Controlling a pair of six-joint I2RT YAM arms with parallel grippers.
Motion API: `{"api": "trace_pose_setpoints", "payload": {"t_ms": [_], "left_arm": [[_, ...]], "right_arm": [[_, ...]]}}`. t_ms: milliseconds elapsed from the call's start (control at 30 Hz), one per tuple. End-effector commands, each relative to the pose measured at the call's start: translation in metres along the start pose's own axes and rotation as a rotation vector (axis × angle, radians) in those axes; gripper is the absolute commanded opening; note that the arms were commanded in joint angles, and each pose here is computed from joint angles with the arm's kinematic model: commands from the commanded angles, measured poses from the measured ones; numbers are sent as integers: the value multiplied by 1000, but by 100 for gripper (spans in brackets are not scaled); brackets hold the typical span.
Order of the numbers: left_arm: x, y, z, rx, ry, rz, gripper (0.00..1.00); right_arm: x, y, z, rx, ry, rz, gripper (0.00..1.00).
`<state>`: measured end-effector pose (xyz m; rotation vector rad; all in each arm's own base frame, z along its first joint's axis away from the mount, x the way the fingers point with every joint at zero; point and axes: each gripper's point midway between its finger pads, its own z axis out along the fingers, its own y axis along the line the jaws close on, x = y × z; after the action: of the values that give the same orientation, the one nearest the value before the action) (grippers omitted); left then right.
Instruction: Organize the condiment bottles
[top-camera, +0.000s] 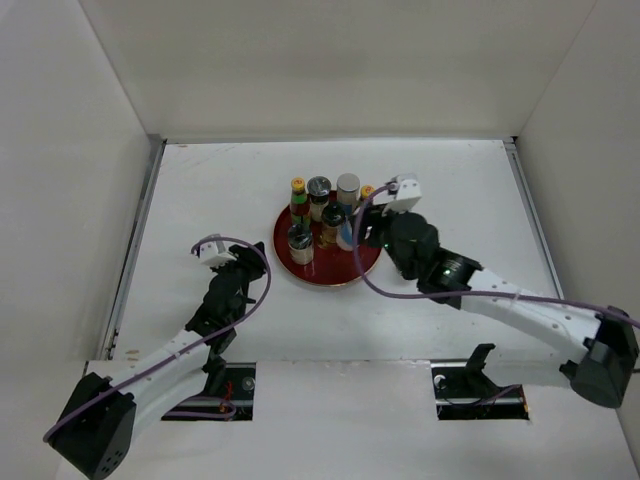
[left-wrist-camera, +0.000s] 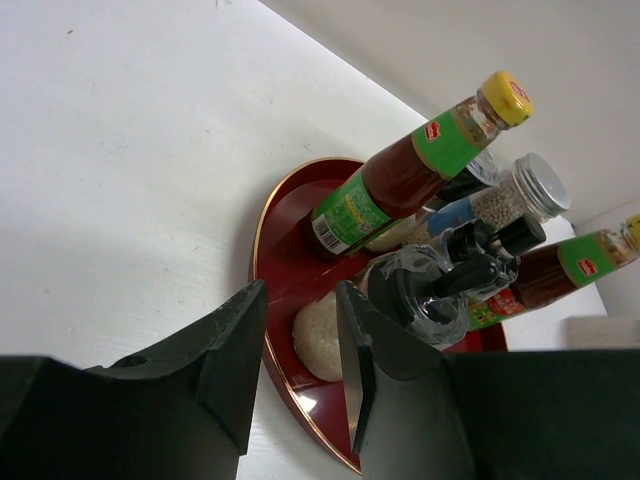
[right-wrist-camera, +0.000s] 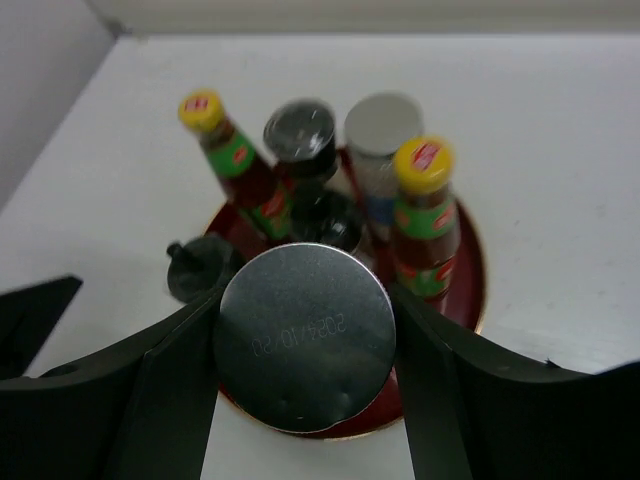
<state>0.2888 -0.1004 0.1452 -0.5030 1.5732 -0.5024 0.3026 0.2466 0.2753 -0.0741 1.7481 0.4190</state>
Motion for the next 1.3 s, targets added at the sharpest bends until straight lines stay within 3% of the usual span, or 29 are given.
{"api": "trace_pose_setpoints", "payload": {"t_ms": [0, 133, 433, 600, 733, 833, 933, 1067, 1167, 1267], "left_arm": [[-4, -6, 0, 36, -15, -53, 32], [-4, -7, 1, 50, -5, -69, 32], [-1, -5, 1, 47, 3, -73, 32], [-3, -7, 1, 56, 0, -83, 32], [-3, -7, 0, 56, -2, -84, 32], [-3, -6, 1, 54, 0, -83, 32], [-2, -6, 1, 53, 1, -84, 32], [-1, -6, 1, 52, 7, -85, 33], [0, -5, 1, 50, 8, -89, 33], [0, -5, 2, 48, 8, -90, 33]], "right_arm": [[3, 41, 15, -113, -30, 102, 49], [18, 60, 32, -152, -9, 85, 49], [75, 65, 57, -65, 75, -65, 53], [87, 75, 61, -71, 94, -103, 64], [70, 81, 54, -87, 63, -94, 90], [43, 74, 37, -84, 20, -68, 96], [20, 43, 18, -28, -26, -36, 98], [10, -31, -8, 152, -60, -2, 99], [23, -89, -28, 321, -25, 8, 100], [45, -118, -39, 394, 58, 17, 100]]}}
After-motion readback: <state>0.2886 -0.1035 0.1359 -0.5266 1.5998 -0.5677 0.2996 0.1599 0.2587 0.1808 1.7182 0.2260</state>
